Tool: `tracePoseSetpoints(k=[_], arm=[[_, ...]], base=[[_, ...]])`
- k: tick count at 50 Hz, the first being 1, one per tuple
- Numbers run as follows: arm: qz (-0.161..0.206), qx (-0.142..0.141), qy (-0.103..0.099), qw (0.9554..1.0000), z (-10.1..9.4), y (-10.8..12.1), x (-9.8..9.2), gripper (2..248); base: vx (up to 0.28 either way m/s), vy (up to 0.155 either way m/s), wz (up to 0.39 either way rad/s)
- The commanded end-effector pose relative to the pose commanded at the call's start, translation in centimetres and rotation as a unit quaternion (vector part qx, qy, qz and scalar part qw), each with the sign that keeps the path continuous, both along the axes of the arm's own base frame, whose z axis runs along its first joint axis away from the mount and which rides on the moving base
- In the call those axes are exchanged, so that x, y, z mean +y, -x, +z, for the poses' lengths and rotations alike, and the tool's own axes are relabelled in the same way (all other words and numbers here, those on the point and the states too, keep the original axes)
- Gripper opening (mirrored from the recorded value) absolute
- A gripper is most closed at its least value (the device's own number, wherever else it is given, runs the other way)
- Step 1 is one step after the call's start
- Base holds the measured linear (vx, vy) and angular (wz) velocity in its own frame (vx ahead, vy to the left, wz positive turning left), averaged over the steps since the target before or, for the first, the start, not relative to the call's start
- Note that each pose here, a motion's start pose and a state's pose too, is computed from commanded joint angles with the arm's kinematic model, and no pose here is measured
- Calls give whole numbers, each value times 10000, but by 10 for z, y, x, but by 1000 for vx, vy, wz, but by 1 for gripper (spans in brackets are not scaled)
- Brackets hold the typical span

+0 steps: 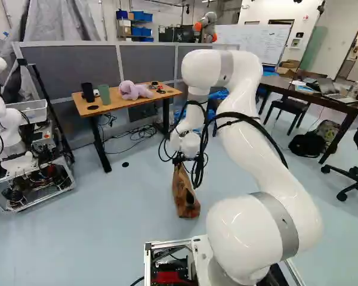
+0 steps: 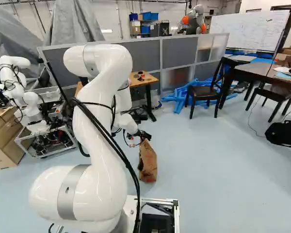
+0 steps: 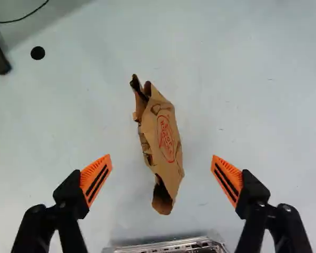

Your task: Pick up the bag on the ground and place it on the table

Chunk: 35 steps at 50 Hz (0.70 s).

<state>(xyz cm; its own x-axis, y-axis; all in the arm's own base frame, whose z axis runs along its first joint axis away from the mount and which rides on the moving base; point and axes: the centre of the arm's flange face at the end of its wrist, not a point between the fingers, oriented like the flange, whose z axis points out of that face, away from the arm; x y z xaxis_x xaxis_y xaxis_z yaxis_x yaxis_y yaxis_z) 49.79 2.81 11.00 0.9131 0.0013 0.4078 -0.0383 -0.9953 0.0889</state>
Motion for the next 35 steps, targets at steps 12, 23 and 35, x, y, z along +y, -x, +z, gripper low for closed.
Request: tracePoseSetpoints(k=[12, 23, 35], arm=[[58, 86, 32, 9999, -17, -3, 0, 247], [59, 154, 37, 9999, -33, -6, 0, 247], [60, 224, 42, 9997, -50, -8, 1, 247]], base=[[0, 0, 0], [0, 0, 0], [0, 0, 0]])
